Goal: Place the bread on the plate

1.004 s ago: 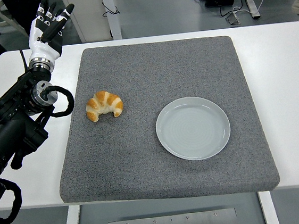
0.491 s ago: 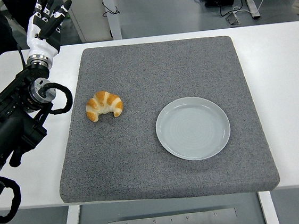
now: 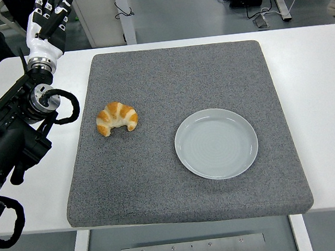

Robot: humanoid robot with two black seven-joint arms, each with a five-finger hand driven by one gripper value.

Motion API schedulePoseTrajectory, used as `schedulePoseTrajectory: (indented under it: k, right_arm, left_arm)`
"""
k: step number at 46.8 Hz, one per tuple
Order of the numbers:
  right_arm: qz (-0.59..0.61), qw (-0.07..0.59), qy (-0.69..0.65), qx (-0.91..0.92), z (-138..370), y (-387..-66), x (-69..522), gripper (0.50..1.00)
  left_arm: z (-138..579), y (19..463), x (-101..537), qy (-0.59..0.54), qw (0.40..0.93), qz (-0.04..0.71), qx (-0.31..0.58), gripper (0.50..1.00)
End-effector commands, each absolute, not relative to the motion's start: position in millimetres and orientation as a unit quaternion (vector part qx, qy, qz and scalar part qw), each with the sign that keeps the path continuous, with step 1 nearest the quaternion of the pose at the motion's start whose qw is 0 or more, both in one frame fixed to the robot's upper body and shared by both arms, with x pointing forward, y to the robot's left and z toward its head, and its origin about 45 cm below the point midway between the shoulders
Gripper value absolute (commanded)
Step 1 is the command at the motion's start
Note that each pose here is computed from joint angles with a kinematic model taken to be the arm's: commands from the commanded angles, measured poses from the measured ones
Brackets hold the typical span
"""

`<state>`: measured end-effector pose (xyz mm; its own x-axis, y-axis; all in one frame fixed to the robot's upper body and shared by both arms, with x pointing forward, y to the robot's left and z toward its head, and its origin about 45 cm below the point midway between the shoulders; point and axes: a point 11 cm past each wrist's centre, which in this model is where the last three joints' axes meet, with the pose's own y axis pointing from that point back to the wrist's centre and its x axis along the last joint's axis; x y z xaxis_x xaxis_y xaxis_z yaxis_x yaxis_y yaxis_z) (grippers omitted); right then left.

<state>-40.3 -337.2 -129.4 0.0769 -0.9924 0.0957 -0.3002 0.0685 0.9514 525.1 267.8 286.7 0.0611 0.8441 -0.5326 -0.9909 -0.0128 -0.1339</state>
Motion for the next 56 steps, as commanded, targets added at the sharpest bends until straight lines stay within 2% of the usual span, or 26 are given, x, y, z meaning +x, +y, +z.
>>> schedulePoseTrajectory:
  k: [1, 12, 30, 43, 56]
  right_arm:
    - [-0.374, 0.462, -0.567, 0.57, -129.4, -337.3, -40.2, 1.0]
    - [-0.374, 0.462, -0.567, 0.57, -129.4, -337.3, -40.2, 1.0]
    - [-0.374, 0.462, -0.567, 0.57, -129.4, -337.3, -40.2, 1.0]
    - [-0.375, 0.462, -0.567, 0.57, -129.4, -337.2, -40.3, 1.0]
    - [-0.374, 0.462, -0.567, 0.57, -129.4, -337.3, -40.2, 1.0]
  left_arm:
    - [285.4, 268.5, 524.9, 0.151, 0.687, 0.668, -0.242, 0.975]
    - [284.9, 277.7, 524.5, 0.139, 0.69, 0.673, -0.226, 0.975]
    - [284.6, 286.2, 525.2, 0.084, 0.731, 0.669, -0.103, 0.972]
    - [291.5, 278.7, 515.7, 0.044, 0.741, 0.67, -0.023, 0.972]
    - [312.6, 257.3, 497.2, -0.042, 0.762, 0.645, 0.047, 0.972]
